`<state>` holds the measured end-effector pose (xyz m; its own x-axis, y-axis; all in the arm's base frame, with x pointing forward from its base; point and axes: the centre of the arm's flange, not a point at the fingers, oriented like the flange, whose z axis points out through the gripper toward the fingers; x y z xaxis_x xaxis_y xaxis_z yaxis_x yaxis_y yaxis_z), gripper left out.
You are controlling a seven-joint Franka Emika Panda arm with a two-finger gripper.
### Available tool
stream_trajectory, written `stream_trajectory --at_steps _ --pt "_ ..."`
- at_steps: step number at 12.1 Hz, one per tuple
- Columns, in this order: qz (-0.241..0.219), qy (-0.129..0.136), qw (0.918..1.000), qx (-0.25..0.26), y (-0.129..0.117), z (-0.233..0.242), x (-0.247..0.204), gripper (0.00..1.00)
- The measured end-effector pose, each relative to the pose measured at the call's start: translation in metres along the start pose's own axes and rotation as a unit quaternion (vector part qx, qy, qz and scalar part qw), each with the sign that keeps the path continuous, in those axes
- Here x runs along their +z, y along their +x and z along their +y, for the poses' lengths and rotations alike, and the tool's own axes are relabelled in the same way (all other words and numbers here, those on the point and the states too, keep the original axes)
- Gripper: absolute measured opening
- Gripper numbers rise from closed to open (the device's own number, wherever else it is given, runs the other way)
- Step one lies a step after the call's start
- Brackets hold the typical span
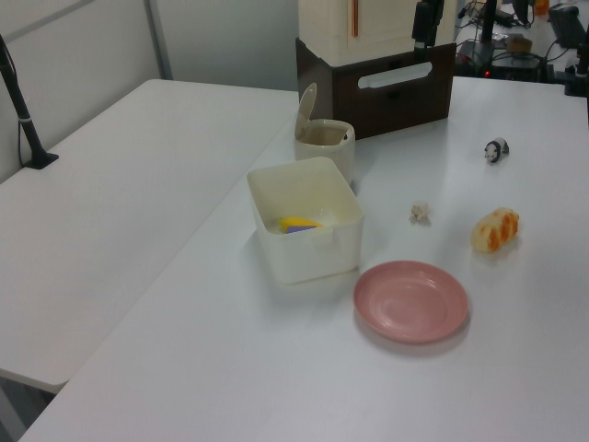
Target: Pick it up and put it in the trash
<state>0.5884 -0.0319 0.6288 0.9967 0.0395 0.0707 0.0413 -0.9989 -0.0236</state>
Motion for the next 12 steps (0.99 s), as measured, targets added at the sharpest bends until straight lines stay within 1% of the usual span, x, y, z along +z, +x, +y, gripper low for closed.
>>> stream_trajectory --at_steps 6,8,12 --pt "-0.001 0.000 1.0000 0.000 -0.0001 0.0004 0.0007 1.00" --pt "-0.001 0.000 1.0000 -0.010 -0.0001 0.0005 0.0007 1.00" --pt "-0.004 0.000 0.9999 -0.012 -0.0008 0.0005 0.0017 1.00"
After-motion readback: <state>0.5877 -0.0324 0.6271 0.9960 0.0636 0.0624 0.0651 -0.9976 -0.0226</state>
